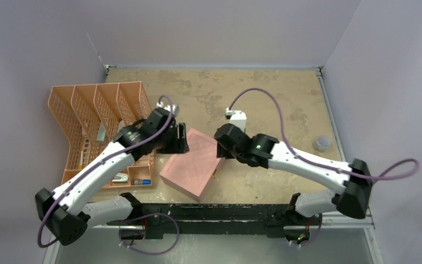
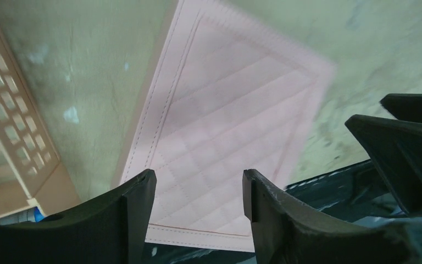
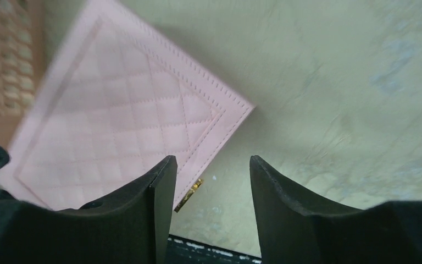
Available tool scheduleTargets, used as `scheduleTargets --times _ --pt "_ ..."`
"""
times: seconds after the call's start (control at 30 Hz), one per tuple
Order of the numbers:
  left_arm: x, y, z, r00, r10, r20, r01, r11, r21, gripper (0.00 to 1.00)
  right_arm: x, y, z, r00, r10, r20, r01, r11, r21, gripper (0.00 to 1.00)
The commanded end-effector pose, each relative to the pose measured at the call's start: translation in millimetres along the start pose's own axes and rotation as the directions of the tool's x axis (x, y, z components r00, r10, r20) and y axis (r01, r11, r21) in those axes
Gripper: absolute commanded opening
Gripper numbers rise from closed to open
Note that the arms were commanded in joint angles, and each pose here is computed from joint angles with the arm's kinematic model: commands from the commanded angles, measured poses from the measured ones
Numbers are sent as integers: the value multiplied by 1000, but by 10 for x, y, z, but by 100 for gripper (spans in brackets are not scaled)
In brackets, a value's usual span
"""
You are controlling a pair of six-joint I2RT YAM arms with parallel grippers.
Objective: Organize the mixed jewelry
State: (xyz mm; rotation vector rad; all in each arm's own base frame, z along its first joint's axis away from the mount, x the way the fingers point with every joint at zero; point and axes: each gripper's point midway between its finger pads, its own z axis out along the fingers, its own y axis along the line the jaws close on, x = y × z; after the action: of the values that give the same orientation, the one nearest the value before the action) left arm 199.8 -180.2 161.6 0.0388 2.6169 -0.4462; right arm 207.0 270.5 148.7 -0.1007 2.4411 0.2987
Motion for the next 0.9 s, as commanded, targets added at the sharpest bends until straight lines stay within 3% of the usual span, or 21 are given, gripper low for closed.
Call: scheduleTargets --times 0.0,0.23,0.57,0.7,0.87 --pt "-790 -317 -963 922 -22 387 -41 987 155 61 -933 -306 -783 919 122 374 -130 992 -5 57" --pt "-987 -203 -2035 771 -38 635 -116 973 199 67 -1485 -813 -1712 754 207 623 -214 975 -65 70" --pt "-930 240 -2852 636 -79 767 -51 988 144 72 -1936 -1351 -2742 543 293 787 -300 943 -144 97" --pt "-918 313 -3059 597 -85 798 -50 988 143 72 -2002 -1421 -2912 496 315 809 -306 935 -177 99" --pt "-916 318 -3097 590 -87 803 -52 988 146 73 -2020 -1394 -2895 495 309 812 -302 938 -172 99"
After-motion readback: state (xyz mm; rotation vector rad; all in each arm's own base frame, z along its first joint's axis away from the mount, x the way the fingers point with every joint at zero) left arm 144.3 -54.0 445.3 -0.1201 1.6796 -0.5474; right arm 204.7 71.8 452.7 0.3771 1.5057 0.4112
